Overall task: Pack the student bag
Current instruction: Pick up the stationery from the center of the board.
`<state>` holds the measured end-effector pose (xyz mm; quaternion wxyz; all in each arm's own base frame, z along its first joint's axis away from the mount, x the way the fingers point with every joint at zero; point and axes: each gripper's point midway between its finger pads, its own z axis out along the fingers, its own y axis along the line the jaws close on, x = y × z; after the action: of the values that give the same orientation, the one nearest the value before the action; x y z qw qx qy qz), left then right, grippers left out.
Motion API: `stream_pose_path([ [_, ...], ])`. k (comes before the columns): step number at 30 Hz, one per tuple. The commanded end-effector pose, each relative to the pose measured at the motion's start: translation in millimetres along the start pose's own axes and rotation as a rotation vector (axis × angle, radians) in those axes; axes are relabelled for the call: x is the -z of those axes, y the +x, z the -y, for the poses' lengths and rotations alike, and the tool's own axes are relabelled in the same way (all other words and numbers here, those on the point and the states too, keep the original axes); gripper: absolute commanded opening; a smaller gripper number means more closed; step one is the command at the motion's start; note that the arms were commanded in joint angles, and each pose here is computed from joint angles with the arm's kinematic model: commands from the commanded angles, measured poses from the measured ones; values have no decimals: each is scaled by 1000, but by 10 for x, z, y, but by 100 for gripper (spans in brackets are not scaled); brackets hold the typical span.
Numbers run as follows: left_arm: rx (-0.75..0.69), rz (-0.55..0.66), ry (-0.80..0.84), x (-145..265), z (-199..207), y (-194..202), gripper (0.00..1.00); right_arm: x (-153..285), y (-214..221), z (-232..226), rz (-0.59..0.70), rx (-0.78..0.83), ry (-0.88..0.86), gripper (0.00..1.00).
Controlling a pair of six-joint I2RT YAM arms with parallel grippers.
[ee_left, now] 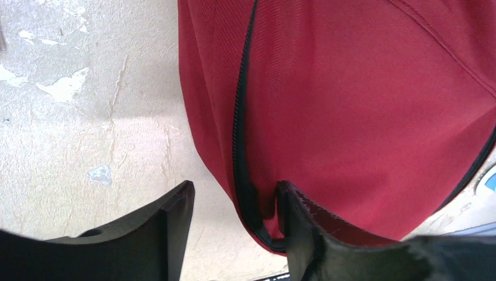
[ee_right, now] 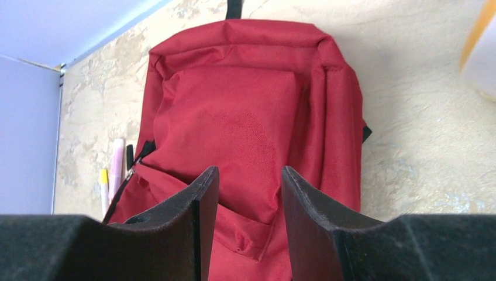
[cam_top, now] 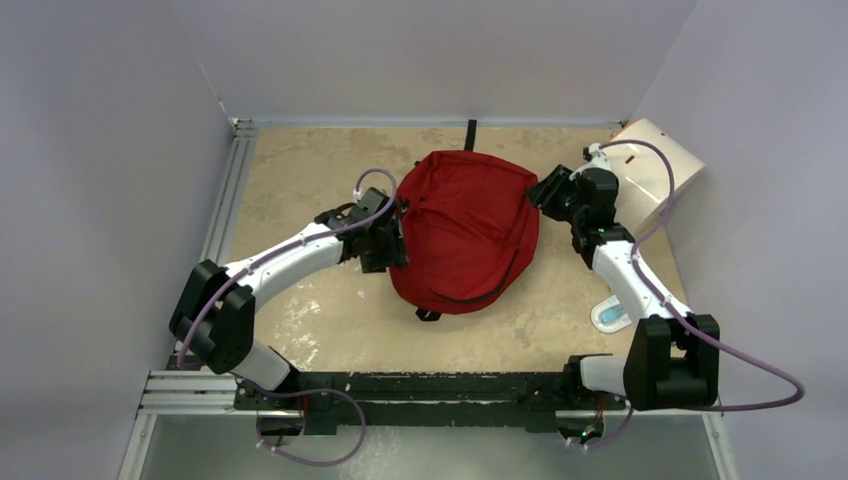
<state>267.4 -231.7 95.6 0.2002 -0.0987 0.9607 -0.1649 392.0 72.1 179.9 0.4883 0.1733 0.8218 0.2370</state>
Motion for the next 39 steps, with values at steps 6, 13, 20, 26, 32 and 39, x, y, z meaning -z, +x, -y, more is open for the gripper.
stream_pose_path([
  [6,-9,19,-23,-227,-182,-225,23,-87,25,-426,-1,162,-74,46],
  [13,-106,97,-31,-366,-407,-911,0,-314,237,-613,-69,270,-103,47],
  [20,-249,89,-49,-653,-227,-1316,0,-597,191,-715,-119,422,-101,46],
  [26,-260,117,-83,-704,-225,-1481,0,-869,228,-673,-147,529,-13,50],
  [32,-262,106,-93,-746,-276,-1455,0,-1033,387,-653,-168,675,106,59],
  [39,-260,107,-92,-760,-301,-1440,0,-1094,699,-752,-219,788,126,64],
])
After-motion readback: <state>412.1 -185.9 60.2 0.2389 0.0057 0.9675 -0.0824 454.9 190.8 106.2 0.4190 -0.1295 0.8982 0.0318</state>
